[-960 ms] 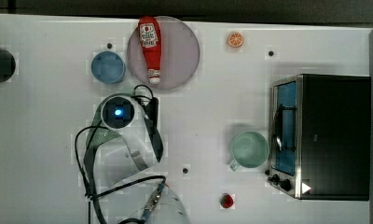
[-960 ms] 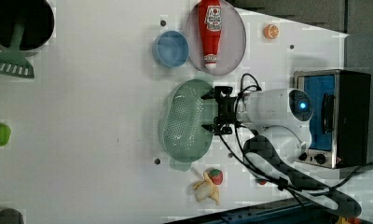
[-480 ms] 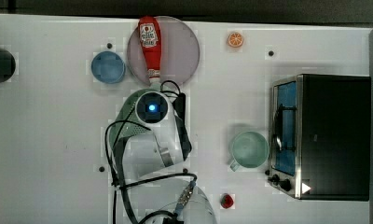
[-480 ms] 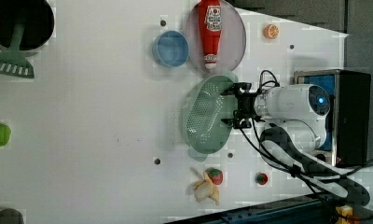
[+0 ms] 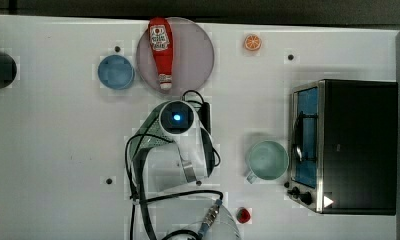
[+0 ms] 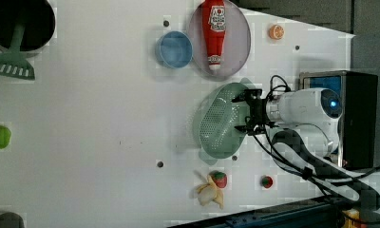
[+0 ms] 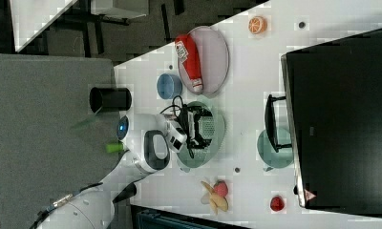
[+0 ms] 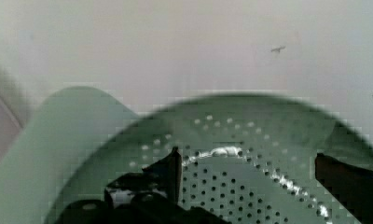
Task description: Drag strainer left to right.
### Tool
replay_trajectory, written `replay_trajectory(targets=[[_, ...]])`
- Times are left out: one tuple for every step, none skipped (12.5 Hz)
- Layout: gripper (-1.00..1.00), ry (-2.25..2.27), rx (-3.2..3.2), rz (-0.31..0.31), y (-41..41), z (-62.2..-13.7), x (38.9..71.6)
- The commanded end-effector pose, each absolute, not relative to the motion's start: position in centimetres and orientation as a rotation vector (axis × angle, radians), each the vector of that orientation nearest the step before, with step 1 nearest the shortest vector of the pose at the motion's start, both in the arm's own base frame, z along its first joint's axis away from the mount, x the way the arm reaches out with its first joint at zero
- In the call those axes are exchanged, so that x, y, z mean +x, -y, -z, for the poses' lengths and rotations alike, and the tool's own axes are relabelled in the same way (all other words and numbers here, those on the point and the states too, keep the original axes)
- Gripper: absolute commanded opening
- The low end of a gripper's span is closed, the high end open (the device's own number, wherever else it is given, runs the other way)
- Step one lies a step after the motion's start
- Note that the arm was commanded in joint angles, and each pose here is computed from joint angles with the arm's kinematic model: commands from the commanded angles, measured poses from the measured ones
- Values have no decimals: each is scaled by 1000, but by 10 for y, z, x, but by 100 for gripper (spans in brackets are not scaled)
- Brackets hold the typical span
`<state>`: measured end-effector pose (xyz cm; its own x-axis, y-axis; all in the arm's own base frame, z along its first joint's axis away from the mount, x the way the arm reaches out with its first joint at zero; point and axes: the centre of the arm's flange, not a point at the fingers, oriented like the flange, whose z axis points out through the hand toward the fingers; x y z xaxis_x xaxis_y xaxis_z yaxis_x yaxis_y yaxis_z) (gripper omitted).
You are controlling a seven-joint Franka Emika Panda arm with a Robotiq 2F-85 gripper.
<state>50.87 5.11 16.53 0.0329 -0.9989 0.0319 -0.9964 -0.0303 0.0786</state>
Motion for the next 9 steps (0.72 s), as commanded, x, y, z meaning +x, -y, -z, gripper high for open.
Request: replay_trajectory(targets=[[100, 2035, 2271, 36, -3, -169, 506], [100, 2028, 2280, 28, 7, -169, 506], [100, 2032, 2278, 20, 16, -169, 507], [100, 2047, 2265, 11, 25, -169, 507], [100, 2062, 2251, 5, 33, -169, 507], [100, 2076, 2236, 1, 41, -169, 506], [100, 2088, 2222, -3, 48, -169, 506], [100, 2097, 2209, -7, 55, -169, 505], [100, 2096, 2207, -8, 60, -169, 505]])
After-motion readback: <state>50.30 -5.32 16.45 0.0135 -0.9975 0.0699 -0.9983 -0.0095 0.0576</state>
